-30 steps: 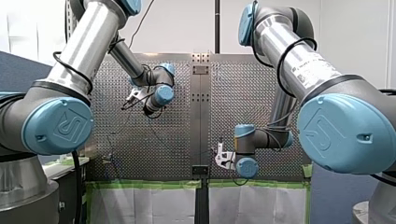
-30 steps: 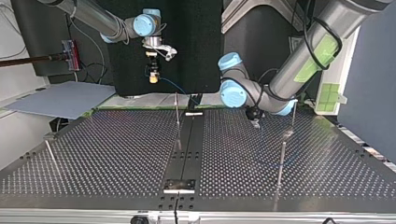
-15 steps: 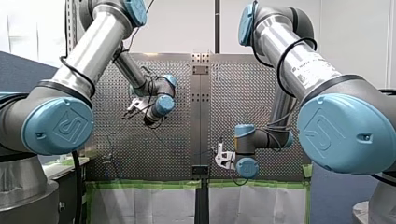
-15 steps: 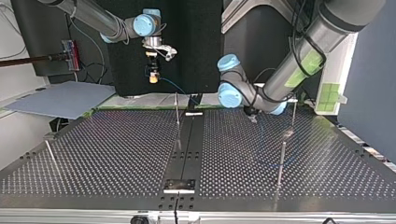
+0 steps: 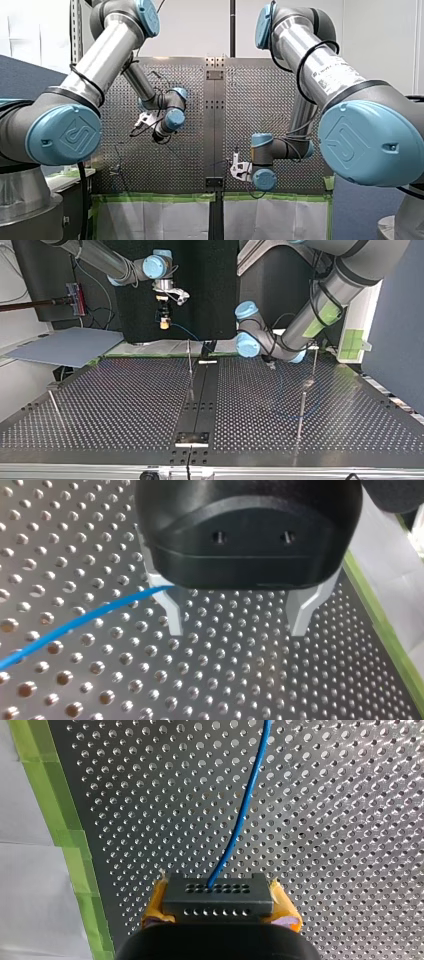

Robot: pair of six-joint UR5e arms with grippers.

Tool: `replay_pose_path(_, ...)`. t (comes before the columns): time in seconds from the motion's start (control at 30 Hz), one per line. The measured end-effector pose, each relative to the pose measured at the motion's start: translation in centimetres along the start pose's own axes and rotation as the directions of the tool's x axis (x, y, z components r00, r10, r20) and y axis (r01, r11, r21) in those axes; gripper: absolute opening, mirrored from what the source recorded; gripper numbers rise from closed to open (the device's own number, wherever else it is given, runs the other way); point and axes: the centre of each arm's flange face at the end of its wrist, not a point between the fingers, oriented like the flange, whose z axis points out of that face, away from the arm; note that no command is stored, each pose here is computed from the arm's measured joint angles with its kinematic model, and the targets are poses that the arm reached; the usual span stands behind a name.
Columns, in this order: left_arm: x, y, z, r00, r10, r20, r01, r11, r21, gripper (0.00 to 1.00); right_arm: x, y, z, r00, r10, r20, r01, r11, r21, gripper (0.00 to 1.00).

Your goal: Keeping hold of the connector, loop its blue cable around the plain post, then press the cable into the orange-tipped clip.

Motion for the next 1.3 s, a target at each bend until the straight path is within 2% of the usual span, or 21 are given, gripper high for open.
replay_pose_path(0.17, 0.5, -1.9, 0.8, 0.9995, -0.032, -0.002, 0.032, 0.9991, 0.028, 1.0, 0.0, 0.0, 0.0, 1.0, -0.003, 0.0, 0.003, 1.0, 0.001, 0.0)
replay_pose_path(0.3, 1.4, -3.5, 1.6, 0.9975, -0.071, 0.008, 0.07, 0.9959, 0.057, 1.0, 0.0, 0.0, 0.0, 1.0, -0.005, 0.001, 0.005, 1.0, 0.001, 0.0)
replay_pose_path(0.5, 2.3, -5.4, 2.8, 0.9902, -0.136, 0.029, 0.133, 0.9853, 0.107, 1.0, 0.0, 0.0, 0.0, 0.9999, -0.01, 0.002, 0.01, 0.9999, 0.0, 0.0)
replay_pose_path(0.73, 4.5, -8.1, 3.4, 0.9901, -0.139, 0.014, 0.135, 0.9767, 0.167, 1.0, 0.0, 0.2, 0.0, 0.9999, -0.012, 0.003, 0.012, 0.9999, -0.002, 0.0)
replay_pose_path(0.83, 5.3, -9.3, 3.3, 0.9892, -0.146, 0.01, 0.141, 0.9698, 0.199, 1.0, 0.0, 0.2, 0.1, 0.9999, -0.012, 0.003, 0.012, 0.9999, -0.004, 0.0)
replay_pose_path(0.93, 5.4, -10.1, 2.9, 0.9869, -0.16, 0.016, 0.153, 0.9606, 0.232, 1.0, 0.0, 0.2, 0.1, 0.9999, -0.012, 0.004, 0.012, 0.9999, -0.003, 0.0)
replay_pose_path(1.03, 5.3, -10.9, 2.4, 0.9828, -0.183, 0.021, 0.171, 0.9476, 0.27, 1.0, 0.0, 0.2, 0.1, 0.9999, -0.012, 0.005, 0.012, 0.9999, -0.003, 0.0)
replay_pose_path(1.23, 5.0, -12.4, 1.0, 0.9735, -0.228, 0.023, 0.207, 0.9175, 0.34, 1.0, 0.0, 0.2, 0.1, 0.9999, -0.013, 0.007, 0.013, 0.9999, 0.0, 0.0)
replay_pose_path(1.3, 4.9, -12.9, 0.5, 0.9701, -0.242, 0.02, 0.218, 0.9049, 0.366, 1.0, -0.1, 0.2, 0.0, 0.9999, -0.013, 0.008, 0.013, 0.9999, 0.001, 0.0)
